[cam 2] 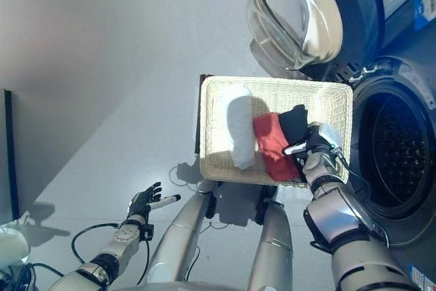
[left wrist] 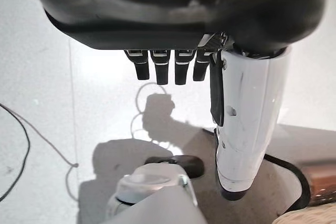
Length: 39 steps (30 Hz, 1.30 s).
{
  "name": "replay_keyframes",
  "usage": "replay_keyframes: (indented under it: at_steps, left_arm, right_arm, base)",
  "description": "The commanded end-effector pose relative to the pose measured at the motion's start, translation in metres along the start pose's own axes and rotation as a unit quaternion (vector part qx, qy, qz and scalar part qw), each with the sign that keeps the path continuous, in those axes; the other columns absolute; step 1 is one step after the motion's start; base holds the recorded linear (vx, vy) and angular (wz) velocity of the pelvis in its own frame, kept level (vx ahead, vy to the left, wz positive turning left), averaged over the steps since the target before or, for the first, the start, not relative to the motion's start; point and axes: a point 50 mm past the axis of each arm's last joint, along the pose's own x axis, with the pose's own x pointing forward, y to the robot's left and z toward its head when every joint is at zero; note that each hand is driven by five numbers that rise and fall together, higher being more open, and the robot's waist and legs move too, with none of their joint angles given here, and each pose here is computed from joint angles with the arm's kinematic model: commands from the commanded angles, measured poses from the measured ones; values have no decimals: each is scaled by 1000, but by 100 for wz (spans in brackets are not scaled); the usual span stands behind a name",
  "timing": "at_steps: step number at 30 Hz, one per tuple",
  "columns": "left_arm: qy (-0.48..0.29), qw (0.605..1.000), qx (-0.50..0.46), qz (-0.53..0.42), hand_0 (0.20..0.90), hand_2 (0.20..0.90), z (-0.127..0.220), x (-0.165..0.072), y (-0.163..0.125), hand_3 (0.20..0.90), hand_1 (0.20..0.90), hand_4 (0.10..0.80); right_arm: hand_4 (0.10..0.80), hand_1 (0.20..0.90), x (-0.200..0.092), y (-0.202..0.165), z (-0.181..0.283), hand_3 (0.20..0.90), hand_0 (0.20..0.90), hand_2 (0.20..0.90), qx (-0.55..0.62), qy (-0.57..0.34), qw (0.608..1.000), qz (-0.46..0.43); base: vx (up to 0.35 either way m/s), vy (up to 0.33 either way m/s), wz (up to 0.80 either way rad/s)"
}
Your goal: Pick up the clothes and place them into the washing machine
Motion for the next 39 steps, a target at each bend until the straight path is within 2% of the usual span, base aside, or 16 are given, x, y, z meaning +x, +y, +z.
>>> replay_keyframes:
  at_steps: [1,15,24,26,27,33,34,35,36,39]
  left_arm:
    - [37,998,-3,44,900,900,-16,-2,20,900,900,800]
    - [33,998,-14,45,900,900,-13,-1,20,900,900,800]
    - [32,999,-17,34,900,900,-17,-3,15,900,900,800]
    - [32,999,-17,34,900,900,-17,-4,15,900,900,800]
    - [31,999,-18,32,900,900,-17,-4,15,900,900,800]
    - [31,999,-17,27,900,900,-17,-4,13,900,900,800]
    - [32,999,-16,27,900,900,-18,-4,12,900,900,800]
    - [32,999,-16,27,900,900,-18,-4,12,900,900,800]
    - [34,999,-17,25,900,900,-20,-5,11,900,900,800]
    - [36,999,-14,23,900,900,-21,-5,10,900,900,800]
  right_arm:
    - [800,900,7,-28,-7,900,900,900,10,3,999,-40]
    - [800,900,7,-28,-4,900,900,900,9,-2,999,-40]
    - [800,900,9,-38,-5,900,900,900,53,7,997,-54]
    - [669,716,10,-39,-7,716,716,716,60,12,997,-56]
    - [575,584,10,-41,-9,584,584,584,64,16,996,-58]
    - [475,444,10,-43,-12,444,444,444,67,21,996,-60]
    - [422,370,10,-43,-14,370,370,370,65,24,996,-60]
    - [406,348,10,-43,-14,348,348,348,65,24,996,-60]
    - [339,255,9,-42,-15,255,255,255,64,26,996,-57]
    - [333,247,9,-39,-17,247,247,247,58,27,997,-52]
  base:
    - [-14,1,-4]
    - [-13,2,-5]
    - [34,7,-3]
    - [36,0,-5]
    - [24,-1,-5]
    - [28,6,-2]
    - [0,0,0]
    - [36,17,-1]
    - [27,18,-4]
    - [18,11,-12]
